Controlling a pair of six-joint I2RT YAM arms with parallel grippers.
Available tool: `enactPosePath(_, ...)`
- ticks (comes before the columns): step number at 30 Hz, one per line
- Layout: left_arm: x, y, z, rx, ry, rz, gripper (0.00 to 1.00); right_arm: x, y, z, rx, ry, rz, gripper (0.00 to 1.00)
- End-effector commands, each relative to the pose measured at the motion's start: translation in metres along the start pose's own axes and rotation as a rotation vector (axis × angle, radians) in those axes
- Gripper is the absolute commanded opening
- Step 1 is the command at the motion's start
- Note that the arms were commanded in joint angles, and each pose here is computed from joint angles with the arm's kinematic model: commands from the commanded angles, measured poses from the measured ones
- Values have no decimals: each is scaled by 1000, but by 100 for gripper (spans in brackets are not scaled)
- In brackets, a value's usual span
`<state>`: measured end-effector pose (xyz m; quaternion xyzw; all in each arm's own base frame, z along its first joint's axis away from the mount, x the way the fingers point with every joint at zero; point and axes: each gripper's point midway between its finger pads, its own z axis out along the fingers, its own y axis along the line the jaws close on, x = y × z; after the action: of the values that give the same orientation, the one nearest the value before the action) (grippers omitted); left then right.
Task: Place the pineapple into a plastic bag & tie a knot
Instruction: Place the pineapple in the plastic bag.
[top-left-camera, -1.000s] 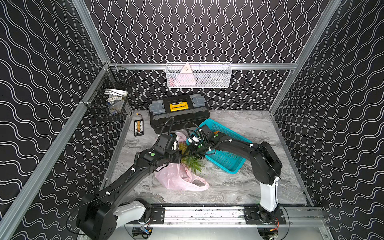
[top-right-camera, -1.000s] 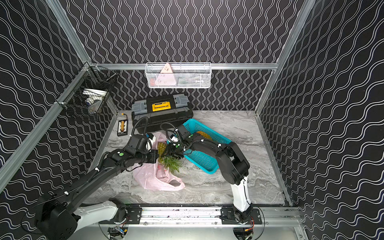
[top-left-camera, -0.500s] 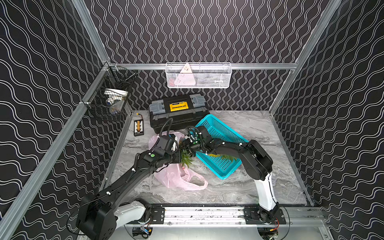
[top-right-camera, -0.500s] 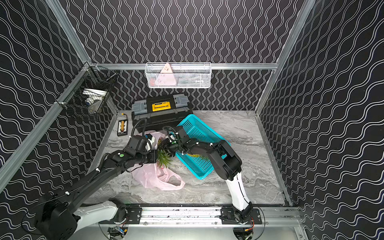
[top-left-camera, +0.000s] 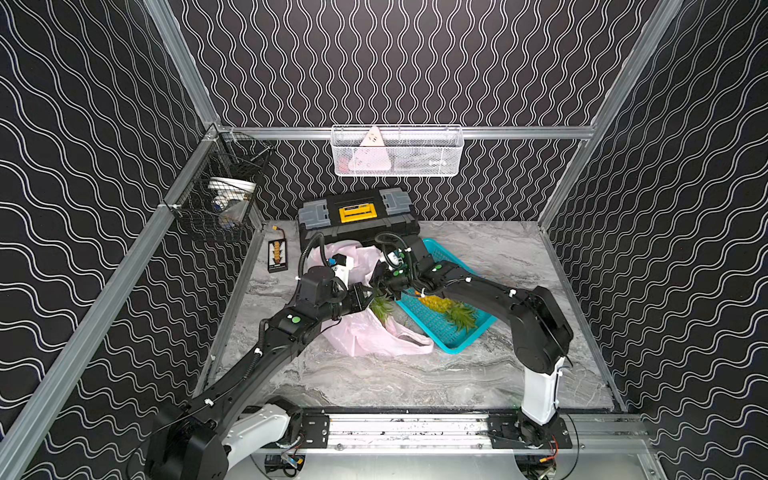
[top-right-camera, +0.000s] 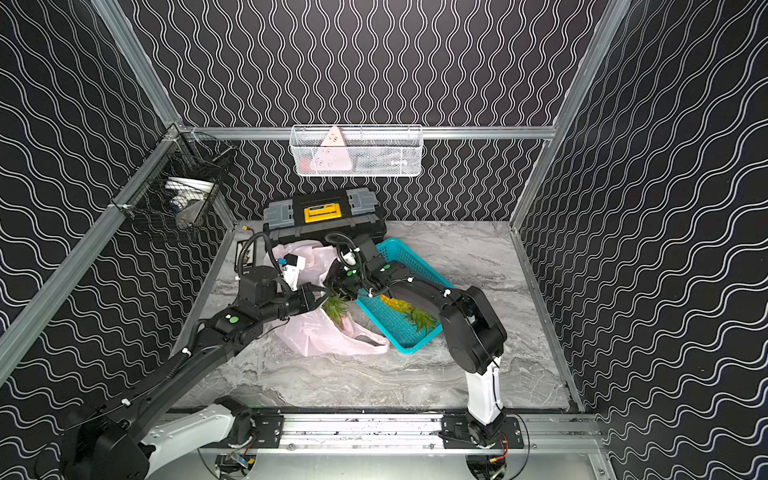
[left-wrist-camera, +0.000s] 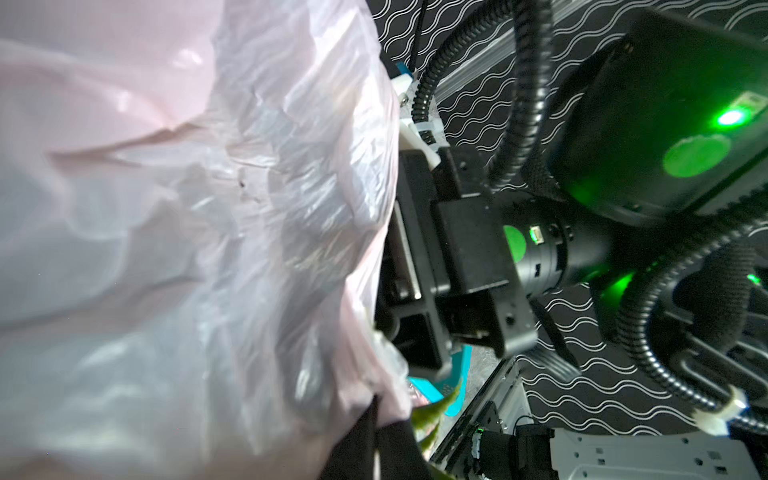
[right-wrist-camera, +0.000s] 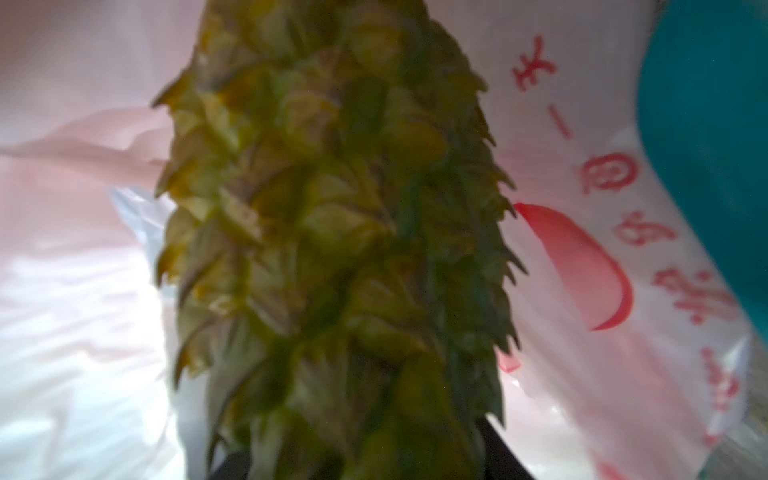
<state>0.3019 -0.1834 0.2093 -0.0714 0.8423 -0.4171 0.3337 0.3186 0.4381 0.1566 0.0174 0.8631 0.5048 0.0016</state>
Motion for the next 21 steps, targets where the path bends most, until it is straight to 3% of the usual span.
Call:
enactPosePath(1,-24,1,-5,93,-130,-80,0,19,-47,22,80,93,20,50)
enactPosePath(5,-17,32,-10,25,-128,-143,0,21,-64,35,81,99,38,56)
enactPosePath(13,-6,80,-28,-345,-24,-89,0,36,-44,35,124,124,-55,94)
enactPosePath(18,-1,88,-29,-383,7,-103,0,41,-21,21,91,145,-96,100)
enactPosePath(21,0,93,-32,-422,28,-101,0,39,-1,-11,87,103,-152,99)
